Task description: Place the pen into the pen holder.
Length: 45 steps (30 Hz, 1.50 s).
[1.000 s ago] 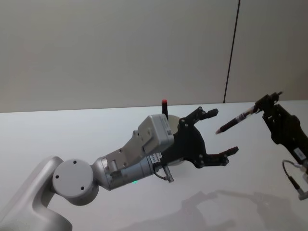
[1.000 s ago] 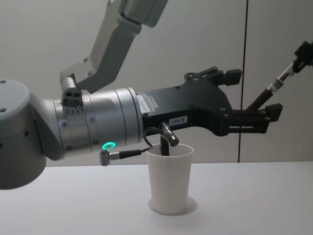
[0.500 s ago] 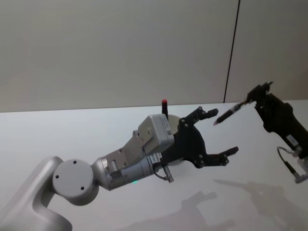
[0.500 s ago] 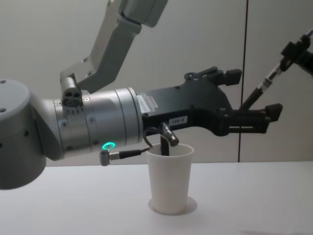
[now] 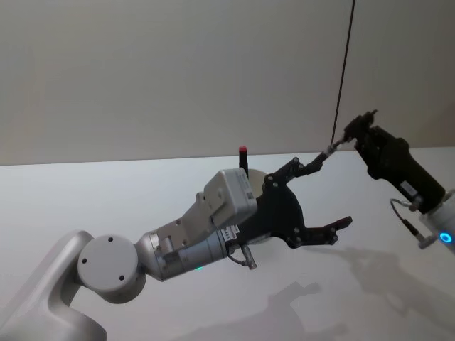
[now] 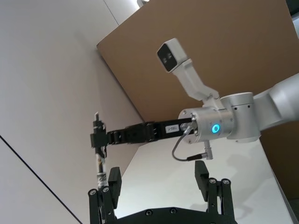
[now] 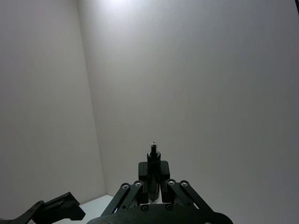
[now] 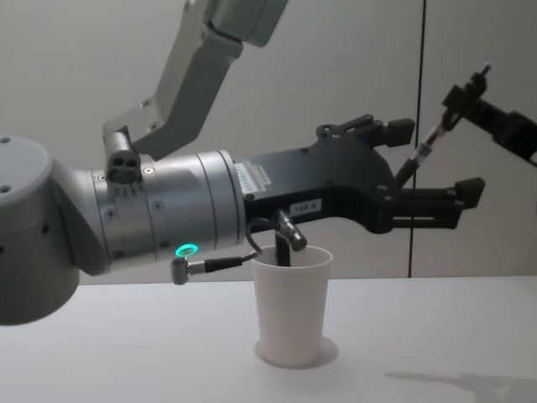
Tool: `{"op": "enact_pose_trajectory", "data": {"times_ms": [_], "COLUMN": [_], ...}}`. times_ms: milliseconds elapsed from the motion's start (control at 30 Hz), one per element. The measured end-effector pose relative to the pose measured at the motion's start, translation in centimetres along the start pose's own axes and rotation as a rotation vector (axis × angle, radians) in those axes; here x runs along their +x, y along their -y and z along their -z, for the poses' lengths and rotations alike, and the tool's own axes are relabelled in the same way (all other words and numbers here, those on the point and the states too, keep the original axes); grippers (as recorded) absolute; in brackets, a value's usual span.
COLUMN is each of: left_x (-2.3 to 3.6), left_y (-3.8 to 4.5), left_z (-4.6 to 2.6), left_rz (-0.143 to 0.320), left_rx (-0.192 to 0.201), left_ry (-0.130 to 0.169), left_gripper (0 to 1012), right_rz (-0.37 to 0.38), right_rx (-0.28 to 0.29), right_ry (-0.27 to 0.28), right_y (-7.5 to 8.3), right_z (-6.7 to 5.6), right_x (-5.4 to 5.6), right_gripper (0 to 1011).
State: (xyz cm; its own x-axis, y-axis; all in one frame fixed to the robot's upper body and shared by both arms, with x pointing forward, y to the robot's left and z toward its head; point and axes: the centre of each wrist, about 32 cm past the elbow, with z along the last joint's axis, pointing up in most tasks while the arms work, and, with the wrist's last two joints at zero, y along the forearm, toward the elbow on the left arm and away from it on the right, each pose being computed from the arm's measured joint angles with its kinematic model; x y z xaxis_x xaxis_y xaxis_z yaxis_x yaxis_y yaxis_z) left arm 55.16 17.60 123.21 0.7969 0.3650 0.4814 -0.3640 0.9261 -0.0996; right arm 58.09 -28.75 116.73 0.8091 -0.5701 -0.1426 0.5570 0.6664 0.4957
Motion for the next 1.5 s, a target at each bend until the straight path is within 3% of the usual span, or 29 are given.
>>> {"op": "enact_pose_trajectory", "data": {"times_ms": [600,1500], "left_x": [0.00,0.00], "left_y": [0.00,0.00], "left_z": [0.00,0.00], "left_rz": [0.000,0.000], "left_rx": [0.000,0.000], "left_ry": [0.000,0.000], "left_gripper": [1004,1004], "right_rz": [-0.031,-0.070], "right_rx": [-0.060,-0.130], "right_ry": [-0.024,-0.033], "right_y": [-3.4,-7.2], "right_z": [1.8,4.5], "right_x": [2.2,3.3], "right_gripper": [130,130]}}
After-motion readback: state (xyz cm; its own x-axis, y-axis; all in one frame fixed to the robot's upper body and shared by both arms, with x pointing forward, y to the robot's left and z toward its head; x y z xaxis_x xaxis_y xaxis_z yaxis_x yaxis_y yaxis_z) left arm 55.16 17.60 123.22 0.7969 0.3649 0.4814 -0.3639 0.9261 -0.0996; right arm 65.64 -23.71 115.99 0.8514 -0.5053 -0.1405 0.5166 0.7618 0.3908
